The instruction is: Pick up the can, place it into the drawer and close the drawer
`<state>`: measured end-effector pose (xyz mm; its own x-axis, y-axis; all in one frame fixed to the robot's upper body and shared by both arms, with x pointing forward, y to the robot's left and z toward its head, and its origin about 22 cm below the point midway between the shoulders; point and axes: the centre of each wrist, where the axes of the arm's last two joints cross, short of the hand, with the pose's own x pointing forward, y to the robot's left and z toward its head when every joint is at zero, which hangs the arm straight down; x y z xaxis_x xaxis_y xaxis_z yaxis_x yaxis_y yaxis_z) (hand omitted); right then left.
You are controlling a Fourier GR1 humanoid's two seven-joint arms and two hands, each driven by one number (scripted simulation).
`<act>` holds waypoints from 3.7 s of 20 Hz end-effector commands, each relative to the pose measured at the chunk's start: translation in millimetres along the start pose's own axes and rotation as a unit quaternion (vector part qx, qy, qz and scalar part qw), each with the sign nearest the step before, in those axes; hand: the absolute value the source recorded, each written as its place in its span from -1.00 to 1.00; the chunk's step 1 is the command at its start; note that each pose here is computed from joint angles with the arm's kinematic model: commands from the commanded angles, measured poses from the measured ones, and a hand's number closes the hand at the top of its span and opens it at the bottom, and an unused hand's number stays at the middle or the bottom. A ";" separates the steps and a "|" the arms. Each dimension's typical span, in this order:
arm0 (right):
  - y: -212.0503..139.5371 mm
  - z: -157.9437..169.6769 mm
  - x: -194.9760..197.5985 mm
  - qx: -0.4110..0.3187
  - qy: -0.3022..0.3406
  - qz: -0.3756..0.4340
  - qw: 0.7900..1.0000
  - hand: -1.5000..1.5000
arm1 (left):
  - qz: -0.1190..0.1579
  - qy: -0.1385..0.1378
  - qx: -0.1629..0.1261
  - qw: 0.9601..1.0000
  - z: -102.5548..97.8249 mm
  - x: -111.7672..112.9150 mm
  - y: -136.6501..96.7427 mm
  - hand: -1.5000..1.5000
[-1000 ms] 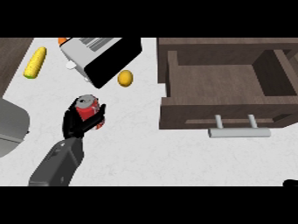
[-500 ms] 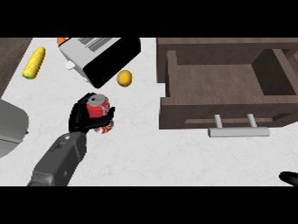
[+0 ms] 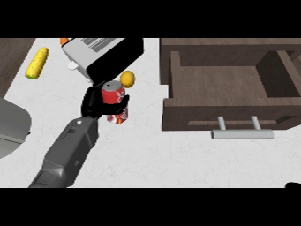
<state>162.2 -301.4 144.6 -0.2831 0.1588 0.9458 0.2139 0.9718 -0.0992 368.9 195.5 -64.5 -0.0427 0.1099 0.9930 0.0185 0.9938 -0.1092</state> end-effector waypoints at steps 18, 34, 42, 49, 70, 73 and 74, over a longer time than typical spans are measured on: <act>7.5 -4.3 10.3 -0.007 -0.003 0.010 1.000 -1.00 | -0.032 -0.053 -0.075 0.995 -53.4 201.2 -138.9 1.00; 4.4 -14.1 6.3 -0.007 -0.011 0.003 1.000 -1.00 | -0.072 -0.038 -0.086 0.993 -73.2 285.0 -223.3 1.00; 9.7 -20.5 20.4 0.007 -0.022 -0.003 1.000 -1.00 | -0.109 -0.027 -0.077 0.991 -79.4 293.6 -241.7 1.00; 6.1 -26.2 13.3 0.022 -0.022 0.005 1.000 -1.00 | -0.131 -0.043 -0.042 0.990 -81.4 275.7 -240.0 1.00; 28.3 -52.7 25.0 0.089 -0.113 0.169 0.975 -1.00 | -0.080 -0.054 0.021 0.995 -81.3 289.9 -249.6 -1.00; 38.7 -68.7 31.6 0.101 -0.124 0.218 0.963 -1.00 | -0.057 -0.045 0.021 0.997 -80.3 303.8 -255.3 -1.00; 33.8 -66.2 16.3 0.100 -0.123 0.238 0.958 -1.00 | -0.060 -0.047 0.015 0.997 -85.2 285.7 -243.4 -1.00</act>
<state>217.4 -277.8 184.7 -0.4199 0.5061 0.7533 0.1809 0.8601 -0.4770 434.0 -21.6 256.9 -0.1355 -0.0455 0.9897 -0.0293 0.9987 0.0419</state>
